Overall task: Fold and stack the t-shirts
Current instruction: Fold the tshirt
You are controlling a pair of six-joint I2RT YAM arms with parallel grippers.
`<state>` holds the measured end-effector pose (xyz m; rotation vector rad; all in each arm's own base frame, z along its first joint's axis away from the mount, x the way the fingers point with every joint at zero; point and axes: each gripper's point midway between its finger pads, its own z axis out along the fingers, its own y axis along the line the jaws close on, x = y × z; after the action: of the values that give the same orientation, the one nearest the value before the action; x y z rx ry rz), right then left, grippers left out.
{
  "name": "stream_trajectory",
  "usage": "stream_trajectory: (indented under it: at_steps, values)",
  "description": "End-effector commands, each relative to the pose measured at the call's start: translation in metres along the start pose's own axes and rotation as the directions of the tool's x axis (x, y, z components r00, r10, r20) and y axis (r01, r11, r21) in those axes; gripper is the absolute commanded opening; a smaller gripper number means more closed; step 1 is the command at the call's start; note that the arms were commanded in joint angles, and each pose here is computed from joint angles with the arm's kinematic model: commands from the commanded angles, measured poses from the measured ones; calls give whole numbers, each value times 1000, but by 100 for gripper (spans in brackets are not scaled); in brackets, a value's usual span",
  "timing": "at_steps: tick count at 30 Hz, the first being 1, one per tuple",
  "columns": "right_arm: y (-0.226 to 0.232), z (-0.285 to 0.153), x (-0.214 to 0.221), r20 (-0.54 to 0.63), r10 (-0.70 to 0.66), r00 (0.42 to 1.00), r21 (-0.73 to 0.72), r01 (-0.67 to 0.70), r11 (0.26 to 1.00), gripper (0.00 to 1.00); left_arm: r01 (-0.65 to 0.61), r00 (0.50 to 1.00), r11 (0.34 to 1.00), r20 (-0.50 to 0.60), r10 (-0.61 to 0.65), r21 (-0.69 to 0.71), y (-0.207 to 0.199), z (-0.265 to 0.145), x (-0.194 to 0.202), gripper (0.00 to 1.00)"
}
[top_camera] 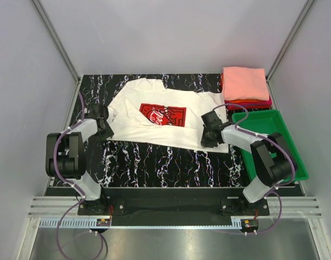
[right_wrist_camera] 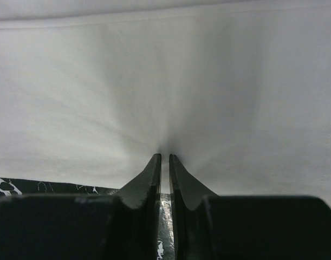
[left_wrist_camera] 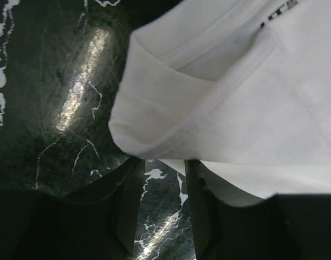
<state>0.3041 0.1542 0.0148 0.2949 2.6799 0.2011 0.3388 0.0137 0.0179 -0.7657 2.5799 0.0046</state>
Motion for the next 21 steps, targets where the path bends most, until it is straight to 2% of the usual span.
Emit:
stream_trajectory:
  at_steps: [1,6,10,13,15,17,21]
  values:
    - [-30,-2,27,-52,-18,998,97,23,995,17,-18,999,993,36,22,-114,19,3,-10,42]
    - [-17,-17,27,-35,-24,999,3,24,1000,18,-3,999,989,45,10,-147,28,-11,-8,42]
    - [-3,-32,25,-20,-22,1000,-78,21,997,21,11,981,996,193,5,-86,16,-57,-49,46]
    - [4,-44,19,5,-6,1000,-122,7,993,24,-48,967,990,253,13,131,-27,-94,-70,47]
    - [8,-53,14,28,8,1000,-147,-4,989,25,-128,963,937,268,38,325,-69,-111,-71,48]
    - [11,-58,11,40,14,999,-166,-7,986,25,-168,969,876,241,61,453,-99,-110,-63,50]
    - [14,-71,6,75,28,997,-195,-13,981,28,-146,988,810,129,87,568,-127,-83,-49,48]
